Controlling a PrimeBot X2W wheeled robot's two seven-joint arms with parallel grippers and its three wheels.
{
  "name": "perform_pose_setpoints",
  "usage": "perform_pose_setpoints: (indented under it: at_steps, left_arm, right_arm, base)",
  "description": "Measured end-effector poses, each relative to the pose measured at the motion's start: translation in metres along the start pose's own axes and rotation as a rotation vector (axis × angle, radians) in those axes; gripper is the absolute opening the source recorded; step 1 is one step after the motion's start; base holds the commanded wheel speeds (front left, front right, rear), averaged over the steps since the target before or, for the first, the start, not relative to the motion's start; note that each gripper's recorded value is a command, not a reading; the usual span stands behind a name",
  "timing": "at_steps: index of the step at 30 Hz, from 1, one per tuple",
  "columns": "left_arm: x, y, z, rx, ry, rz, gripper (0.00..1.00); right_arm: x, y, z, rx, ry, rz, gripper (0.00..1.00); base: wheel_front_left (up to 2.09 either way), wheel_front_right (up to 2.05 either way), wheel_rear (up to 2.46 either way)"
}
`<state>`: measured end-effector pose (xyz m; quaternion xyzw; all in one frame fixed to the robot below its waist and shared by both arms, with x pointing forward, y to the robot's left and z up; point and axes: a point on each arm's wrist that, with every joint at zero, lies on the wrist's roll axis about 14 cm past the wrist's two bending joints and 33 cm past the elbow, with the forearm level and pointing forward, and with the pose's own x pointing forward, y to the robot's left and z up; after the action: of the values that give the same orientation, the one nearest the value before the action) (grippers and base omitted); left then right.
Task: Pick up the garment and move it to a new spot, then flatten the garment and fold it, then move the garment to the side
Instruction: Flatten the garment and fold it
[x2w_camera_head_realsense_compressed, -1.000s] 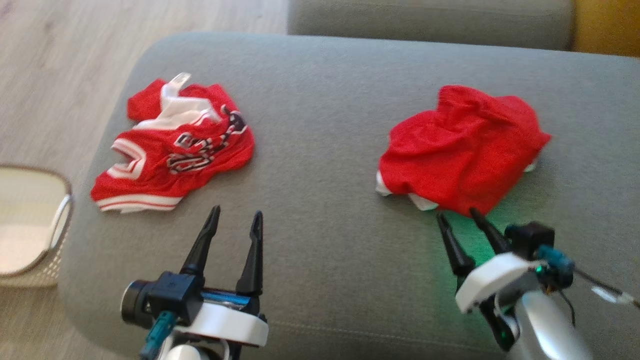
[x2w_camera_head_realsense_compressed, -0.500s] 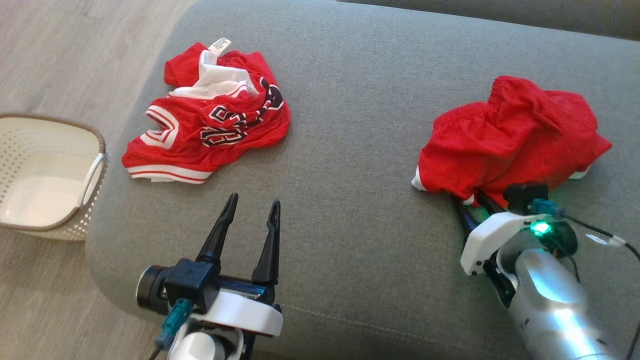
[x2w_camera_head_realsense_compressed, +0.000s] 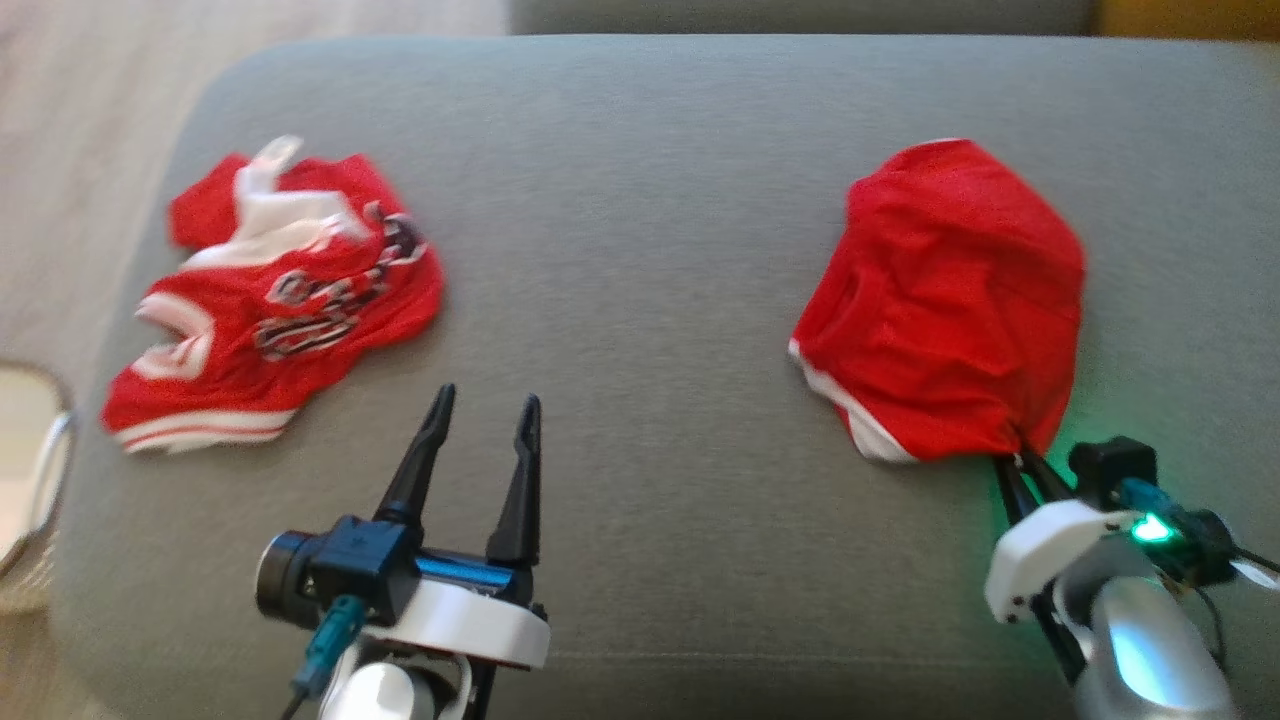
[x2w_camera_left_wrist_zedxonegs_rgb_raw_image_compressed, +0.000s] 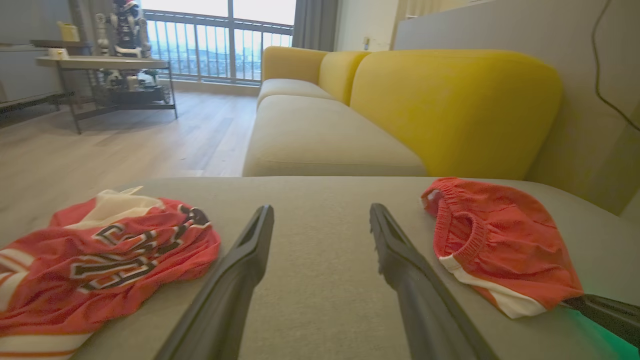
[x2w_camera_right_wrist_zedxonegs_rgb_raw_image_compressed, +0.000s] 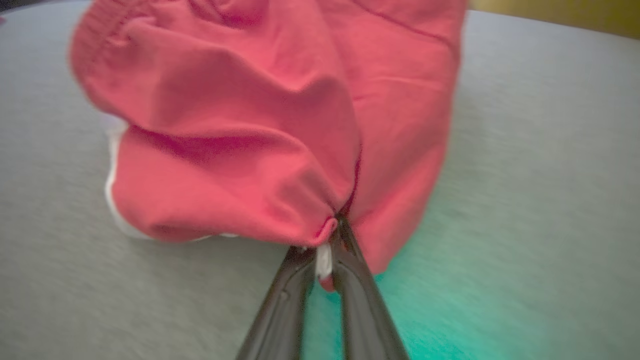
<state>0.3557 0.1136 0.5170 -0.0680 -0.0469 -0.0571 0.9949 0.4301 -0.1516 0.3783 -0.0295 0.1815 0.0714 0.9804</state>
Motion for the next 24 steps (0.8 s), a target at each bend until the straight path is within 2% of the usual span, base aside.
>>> perform_pose_setpoints:
  at_steps: [1,2,3,8,9,11,15,19,24]
  left_arm:
    - [0.003,-0.006,-0.001,-0.001,0.001,-0.023,1.0]
    - [0.005,-0.013,-0.002,-0.003,0.002,-0.054,1.0]
    - [0.007,-0.021,-0.004,-0.008,0.006,-0.088,1.0]
    - [0.01,-0.074,-0.022,-0.013,0.054,-0.334,1.0]
    - [0.012,-0.093,-0.028,0.028,0.065,-0.437,1.0]
    - [0.015,-0.107,-0.035,0.101,0.069,-0.533,1.0]
    - [0.03,-0.124,-0.046,0.191,0.074,-0.639,1.0]
    - [0.031,-0.136,-0.083,0.298,0.161,-0.75,1.0]
    - [0.043,-0.148,-0.107,0.348,0.212,-0.821,1.0]
  right_arm:
    - [-0.006,-0.01,-0.002,-0.006,-0.001,-0.025,0.31]
    - [-0.013,-0.02,-0.004,-0.014,0.0,-0.055,0.73]
    - [-0.019,-0.031,-0.005,-0.025,0.002,-0.085,1.0]
    - [-0.047,-0.079,0.003,-0.035,-0.046,-0.226,1.0]
    - [-0.053,-0.088,0.012,-0.042,-0.076,-0.251,1.0]
    - [-0.06,-0.095,0.023,-0.043,-0.117,-0.272,1.0]
    - [-0.073,-0.098,0.031,-0.02,-0.165,-0.285,1.0]
    - [-0.087,-0.097,0.021,0.024,-0.162,-0.291,1.0]
    - [-0.095,-0.101,0.022,0.055,-0.181,-0.31,1.0]
  base:
    - [0.0,0.0,0.0]
    - [0.0,0.0,0.0]
    - [0.0,0.0,0.0]
    - [0.0,0.0,0.0]
    - [0.0,0.0,0.0]
    - [0.0,0.0,0.0]
    - [0.0,0.0,0.0]
    - [0.0,0.0,0.0]
    - [0.0,0.0,0.0]
